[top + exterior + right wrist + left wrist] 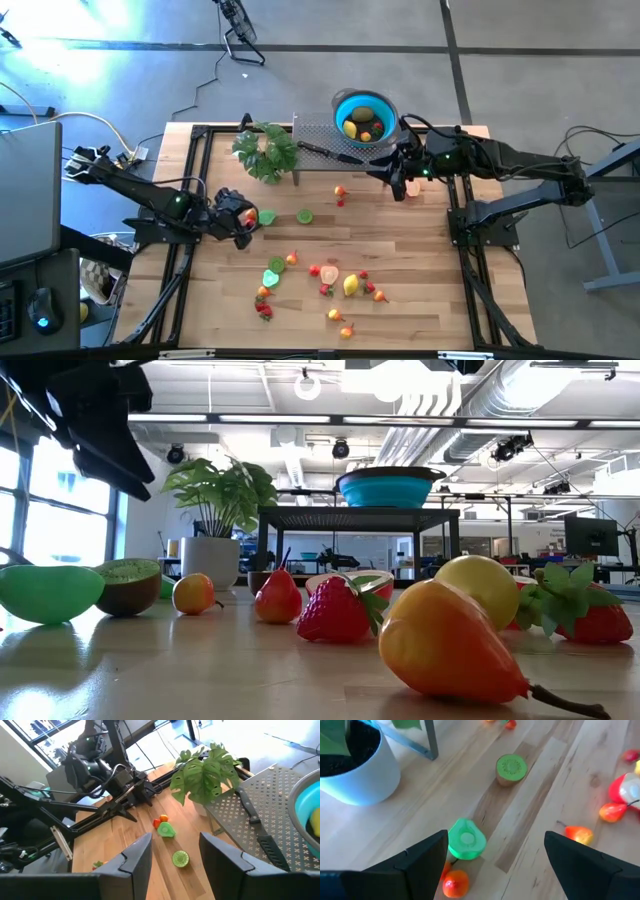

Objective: Pick & Place Fruit
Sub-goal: Put the green avocado in the blue bowl on the shelf

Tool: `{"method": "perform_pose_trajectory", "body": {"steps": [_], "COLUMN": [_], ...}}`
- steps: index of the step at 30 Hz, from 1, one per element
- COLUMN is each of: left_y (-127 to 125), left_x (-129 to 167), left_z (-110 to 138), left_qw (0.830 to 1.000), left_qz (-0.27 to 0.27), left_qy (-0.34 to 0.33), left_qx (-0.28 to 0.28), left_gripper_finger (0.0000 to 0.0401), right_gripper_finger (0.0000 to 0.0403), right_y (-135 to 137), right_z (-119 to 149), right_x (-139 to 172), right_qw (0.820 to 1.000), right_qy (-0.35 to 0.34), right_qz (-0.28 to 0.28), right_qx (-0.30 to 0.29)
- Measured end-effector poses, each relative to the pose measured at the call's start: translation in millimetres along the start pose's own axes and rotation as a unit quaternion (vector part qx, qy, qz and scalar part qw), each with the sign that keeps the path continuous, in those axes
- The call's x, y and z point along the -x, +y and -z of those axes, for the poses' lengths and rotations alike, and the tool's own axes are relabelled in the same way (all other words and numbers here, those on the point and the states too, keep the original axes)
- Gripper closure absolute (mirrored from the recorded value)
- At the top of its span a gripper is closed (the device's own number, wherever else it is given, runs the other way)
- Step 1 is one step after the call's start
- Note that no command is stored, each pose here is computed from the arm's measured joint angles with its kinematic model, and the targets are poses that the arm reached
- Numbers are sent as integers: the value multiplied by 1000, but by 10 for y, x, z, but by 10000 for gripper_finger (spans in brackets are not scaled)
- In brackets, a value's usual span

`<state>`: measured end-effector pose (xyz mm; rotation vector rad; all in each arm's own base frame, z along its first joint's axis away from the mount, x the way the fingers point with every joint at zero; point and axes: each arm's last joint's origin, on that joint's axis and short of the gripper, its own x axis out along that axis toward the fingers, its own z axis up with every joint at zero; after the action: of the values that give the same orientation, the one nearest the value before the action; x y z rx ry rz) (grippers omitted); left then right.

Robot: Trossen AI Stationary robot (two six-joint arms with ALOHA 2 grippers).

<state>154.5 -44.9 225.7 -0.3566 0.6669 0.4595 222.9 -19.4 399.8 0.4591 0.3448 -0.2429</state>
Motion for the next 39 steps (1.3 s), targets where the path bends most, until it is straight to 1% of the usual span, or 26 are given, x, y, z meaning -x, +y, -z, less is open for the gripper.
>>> {"method": "perform_pose_trajectory", "body": {"steps": [9,14,18,26,39], "left_y": [76,89,108,140,66], "left_x": [-327,-433,-513,-703,-987], "left_z": [-18,-39,-40,0,89], "left_qw": [995,992,990,984,981], "left_qz": [-35,-11,-18,-53,-68], "left_qy": [89,125,138,167,179], "left_qx": [6,0,-12,-11,-19], "left_gripper_finger": [77,77,77,77,77], "right_gripper_finger": [247,247,247,247,247], "right_y": [0,0,0,0,-1], "right_z": [0,0,0,1,3], "right_x": [0,0,0,0,0], "right_qw": [1000,1000,1000,1000,1000], "right_qy": [0,0,0,1,2], "right_qz": [0,0,0,-1,0], "right_qx": [0,0,1,10,10]}}
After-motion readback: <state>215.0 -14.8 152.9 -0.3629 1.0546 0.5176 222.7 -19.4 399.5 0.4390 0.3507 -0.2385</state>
